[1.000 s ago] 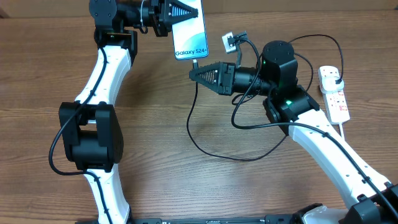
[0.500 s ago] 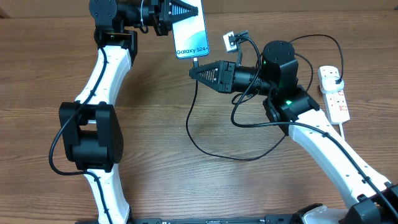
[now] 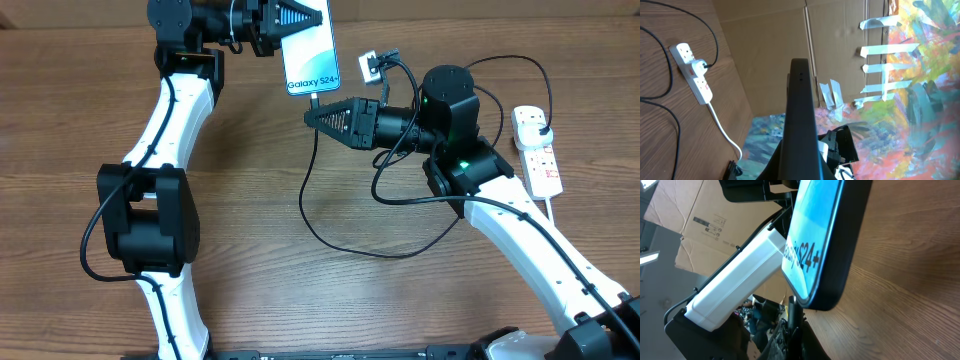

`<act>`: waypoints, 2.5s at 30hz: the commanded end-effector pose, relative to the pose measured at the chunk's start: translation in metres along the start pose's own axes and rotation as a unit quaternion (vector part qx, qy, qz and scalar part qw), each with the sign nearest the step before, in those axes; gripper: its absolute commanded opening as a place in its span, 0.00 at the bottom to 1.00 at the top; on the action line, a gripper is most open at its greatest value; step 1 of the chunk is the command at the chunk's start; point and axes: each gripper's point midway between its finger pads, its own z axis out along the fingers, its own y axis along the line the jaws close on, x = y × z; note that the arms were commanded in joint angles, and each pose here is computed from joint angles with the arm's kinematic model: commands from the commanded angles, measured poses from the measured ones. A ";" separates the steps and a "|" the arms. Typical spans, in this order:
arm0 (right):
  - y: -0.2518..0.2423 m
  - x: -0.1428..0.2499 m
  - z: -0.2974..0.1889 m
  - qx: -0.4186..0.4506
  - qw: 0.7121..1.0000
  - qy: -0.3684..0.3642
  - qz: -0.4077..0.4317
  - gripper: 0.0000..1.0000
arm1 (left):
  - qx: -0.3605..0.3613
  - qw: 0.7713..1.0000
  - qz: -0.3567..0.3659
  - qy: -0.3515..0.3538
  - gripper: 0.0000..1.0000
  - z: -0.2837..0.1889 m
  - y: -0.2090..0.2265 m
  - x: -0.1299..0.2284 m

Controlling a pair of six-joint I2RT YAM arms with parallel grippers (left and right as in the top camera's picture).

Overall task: Plug charger to phone and switch on socket
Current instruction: 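Push the USB-C plug into the phone's bottom port with the right gripper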

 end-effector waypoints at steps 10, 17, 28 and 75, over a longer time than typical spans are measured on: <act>0.007 -0.006 -0.004 -0.005 1.000 -0.014 -0.013 0.04 | 0.005 1.000 0.027 -0.001 0.04 0.004 -0.013 0.001; 0.005 -0.008 -0.004 0.000 1.000 -0.019 -0.011 0.04 | 0.004 1.000 0.027 0.000 0.04 0.004 -0.013 0.002; -0.006 -0.009 -0.009 0.015 1.000 -0.019 0.008 0.04 | 0.004 1.000 0.027 0.000 0.04 0.004 -0.013 0.001; 0.008 -0.005 -0.013 -0.021 1.000 0.004 -0.004 0.04 | 0.016 0.999 0.026 -0.018 0.04 0.010 -0.017 -0.004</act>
